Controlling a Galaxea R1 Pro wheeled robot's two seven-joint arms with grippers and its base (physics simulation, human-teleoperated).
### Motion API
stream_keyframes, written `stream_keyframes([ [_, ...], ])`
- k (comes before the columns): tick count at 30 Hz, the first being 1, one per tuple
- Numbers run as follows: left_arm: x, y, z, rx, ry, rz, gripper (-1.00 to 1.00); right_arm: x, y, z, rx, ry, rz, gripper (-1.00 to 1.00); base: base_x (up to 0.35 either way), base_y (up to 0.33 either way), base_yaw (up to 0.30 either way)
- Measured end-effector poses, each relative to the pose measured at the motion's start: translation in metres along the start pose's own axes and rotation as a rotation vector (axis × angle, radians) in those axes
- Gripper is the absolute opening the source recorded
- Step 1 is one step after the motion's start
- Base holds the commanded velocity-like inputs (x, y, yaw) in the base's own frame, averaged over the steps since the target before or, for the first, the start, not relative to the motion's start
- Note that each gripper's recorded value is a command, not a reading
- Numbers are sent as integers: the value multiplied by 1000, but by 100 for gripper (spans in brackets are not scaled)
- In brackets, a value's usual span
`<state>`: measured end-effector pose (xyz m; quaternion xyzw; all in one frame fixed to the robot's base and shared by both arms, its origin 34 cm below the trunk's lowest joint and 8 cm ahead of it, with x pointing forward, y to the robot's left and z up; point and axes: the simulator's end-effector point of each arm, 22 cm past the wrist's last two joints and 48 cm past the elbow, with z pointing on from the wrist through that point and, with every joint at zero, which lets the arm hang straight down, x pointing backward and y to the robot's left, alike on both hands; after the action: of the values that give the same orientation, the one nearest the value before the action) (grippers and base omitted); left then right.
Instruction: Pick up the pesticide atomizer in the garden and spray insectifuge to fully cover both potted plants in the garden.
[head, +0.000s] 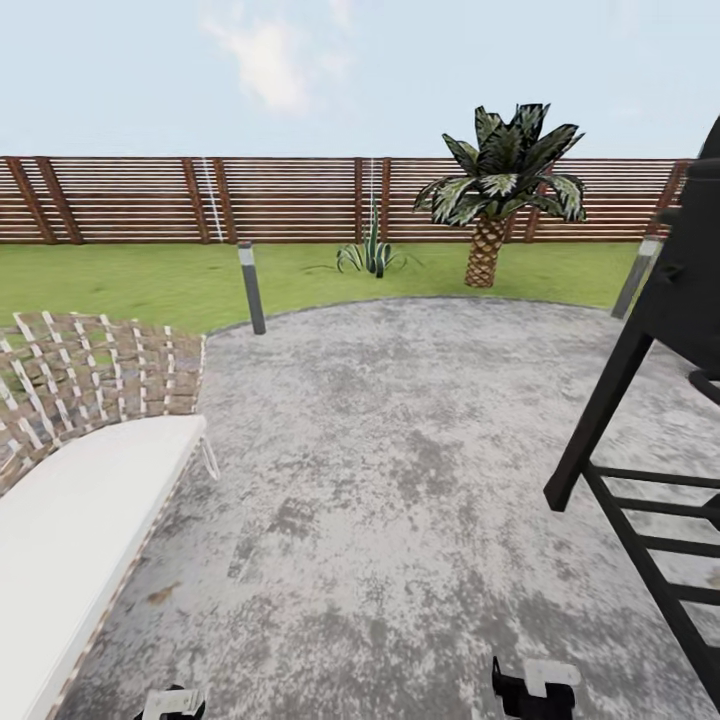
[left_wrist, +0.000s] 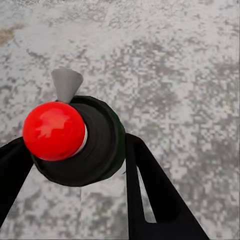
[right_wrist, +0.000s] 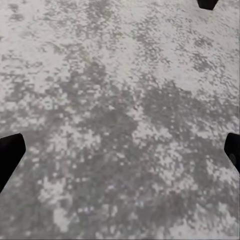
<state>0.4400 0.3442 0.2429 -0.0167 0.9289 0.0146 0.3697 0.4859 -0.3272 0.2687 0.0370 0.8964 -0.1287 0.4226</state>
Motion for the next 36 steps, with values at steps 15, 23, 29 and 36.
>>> stream_keyframes([
  [15, 0, 0, 0, 0, 0, 0, -100, 0, 0, 0, 0, 0, 1, 100, 340, 0, 0],
  [23, 0, 0, 0, 0, 0, 0, -100, 0, 1, 0, -1, 0, 2, 100, 340, 0, -93],
  [29, 0, 1, 0, -1, -1, 1, -100, 0, 1, 0, -1, 0, 1, 100, 340, 0, -123],
  [36, 0, 1, 0, -1, -1, 3, -100, 1, 3, 0, -8, 2, -1, 100, 340, 0, -4],
])
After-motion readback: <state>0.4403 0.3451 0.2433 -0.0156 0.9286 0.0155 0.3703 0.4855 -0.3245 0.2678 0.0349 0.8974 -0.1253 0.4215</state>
